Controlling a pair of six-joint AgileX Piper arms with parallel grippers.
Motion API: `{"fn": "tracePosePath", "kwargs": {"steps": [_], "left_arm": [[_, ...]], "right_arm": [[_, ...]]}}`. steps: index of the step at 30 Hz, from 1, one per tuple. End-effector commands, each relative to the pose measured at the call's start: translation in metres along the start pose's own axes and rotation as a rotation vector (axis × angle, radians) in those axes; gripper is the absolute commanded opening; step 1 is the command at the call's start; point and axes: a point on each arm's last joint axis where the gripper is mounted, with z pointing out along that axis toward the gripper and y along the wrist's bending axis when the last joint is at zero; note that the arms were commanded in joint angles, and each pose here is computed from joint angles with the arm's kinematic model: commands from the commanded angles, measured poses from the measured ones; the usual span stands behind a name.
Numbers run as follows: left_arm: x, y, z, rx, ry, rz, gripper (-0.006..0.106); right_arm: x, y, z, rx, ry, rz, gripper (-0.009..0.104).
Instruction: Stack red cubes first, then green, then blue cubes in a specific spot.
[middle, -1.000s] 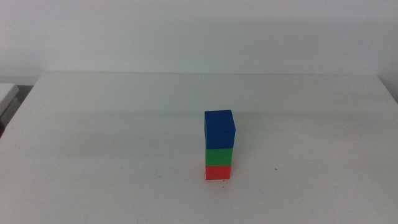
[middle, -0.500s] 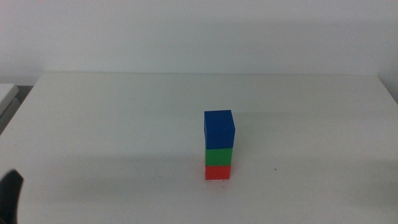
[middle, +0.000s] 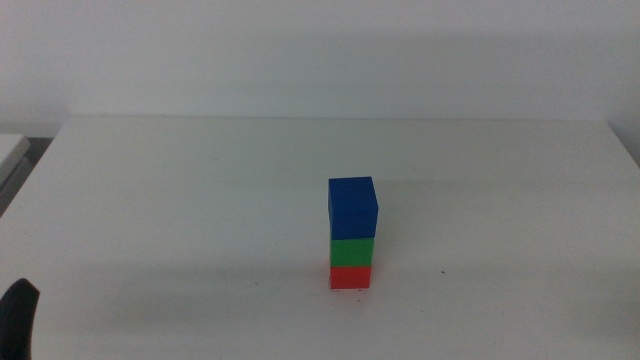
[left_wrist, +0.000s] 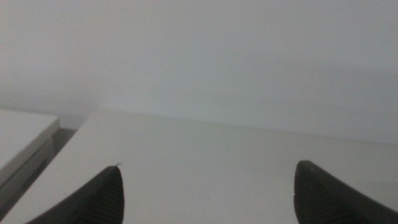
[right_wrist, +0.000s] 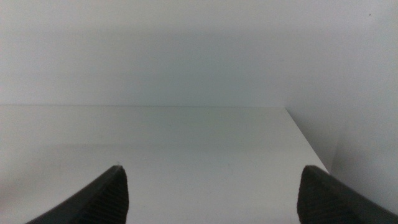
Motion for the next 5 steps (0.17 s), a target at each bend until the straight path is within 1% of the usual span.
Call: {"fn": "tracePosePath", "kwargs": {"steps": [1,5], "left_arm": [[-0.0037,-0.0007,-0.0004,0.009,-0.045,0.006,0.094],[-0.0039,-0.0008,-0.0005,0.009,-0.047,0.006,0.094]], "right_arm": [[-0.0003,-0.0005,-0.0002,0.009,-0.013,-0.015,0.093],[-0.0003,-0.0005,-0.0002,0.009,-0.013,-0.015,0.093]]}}
